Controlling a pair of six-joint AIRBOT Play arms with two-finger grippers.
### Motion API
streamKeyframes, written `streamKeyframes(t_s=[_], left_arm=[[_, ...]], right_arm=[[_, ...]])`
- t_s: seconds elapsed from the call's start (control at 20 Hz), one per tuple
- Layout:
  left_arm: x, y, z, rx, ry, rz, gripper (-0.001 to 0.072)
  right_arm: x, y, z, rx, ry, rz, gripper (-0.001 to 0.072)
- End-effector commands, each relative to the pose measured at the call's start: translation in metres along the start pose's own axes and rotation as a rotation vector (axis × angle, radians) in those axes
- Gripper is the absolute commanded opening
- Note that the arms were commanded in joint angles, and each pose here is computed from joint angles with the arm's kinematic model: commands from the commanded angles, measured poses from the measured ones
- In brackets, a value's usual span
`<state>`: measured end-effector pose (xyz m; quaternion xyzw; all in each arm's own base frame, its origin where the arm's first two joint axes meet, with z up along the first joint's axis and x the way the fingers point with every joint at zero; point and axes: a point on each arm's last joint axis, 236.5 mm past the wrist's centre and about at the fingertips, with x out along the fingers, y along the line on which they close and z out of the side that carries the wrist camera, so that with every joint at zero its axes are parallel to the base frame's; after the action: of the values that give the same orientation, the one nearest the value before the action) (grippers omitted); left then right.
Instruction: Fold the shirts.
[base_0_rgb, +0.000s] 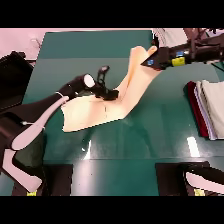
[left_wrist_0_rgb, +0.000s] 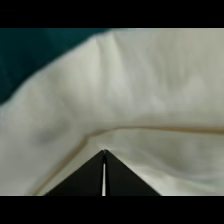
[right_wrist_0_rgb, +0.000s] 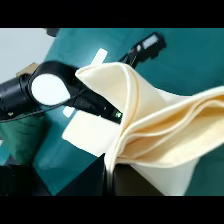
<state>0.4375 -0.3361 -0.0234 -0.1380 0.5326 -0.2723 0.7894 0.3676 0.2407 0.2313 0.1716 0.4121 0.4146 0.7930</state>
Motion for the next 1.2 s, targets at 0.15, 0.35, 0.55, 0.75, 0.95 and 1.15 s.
streamKeyframes(t_s=[0.15,0.35,0.55,0.75,0.95,1.15], left_arm=[[-0.208,0.067,0.110,0.036,-0.362,0.211,0.0023],[-0.359,0.082,0.126,0.041,-0.624,0.336,0.0023],[-0.406,0.072,0.120,0.047,-0.711,0.355,0.0023],[-0.387,0.069,0.109,0.017,-0.645,0.305,0.0023],[-0.373,0.069,0.104,-0.008,-0.617,0.269,0.0023],[-0.353,0.069,0.096,-0.017,-0.566,0.229,0.0023]], right_arm=[[0.107,0.102,-0.016,-0.070,-0.016,0.177,0.0012],[0.209,0.159,-0.034,-0.024,-0.099,0.325,0.0206],[0.235,0.138,-0.062,-0.223,0.051,0.265,0.0352],[0.190,0.013,-0.063,-0.157,0.146,0.027,0.0352],[0.129,-0.132,-0.111,0.147,0.252,-0.201,0.0530],[0.124,-0.186,-0.155,0.444,0.281,-0.188,0.0573]])
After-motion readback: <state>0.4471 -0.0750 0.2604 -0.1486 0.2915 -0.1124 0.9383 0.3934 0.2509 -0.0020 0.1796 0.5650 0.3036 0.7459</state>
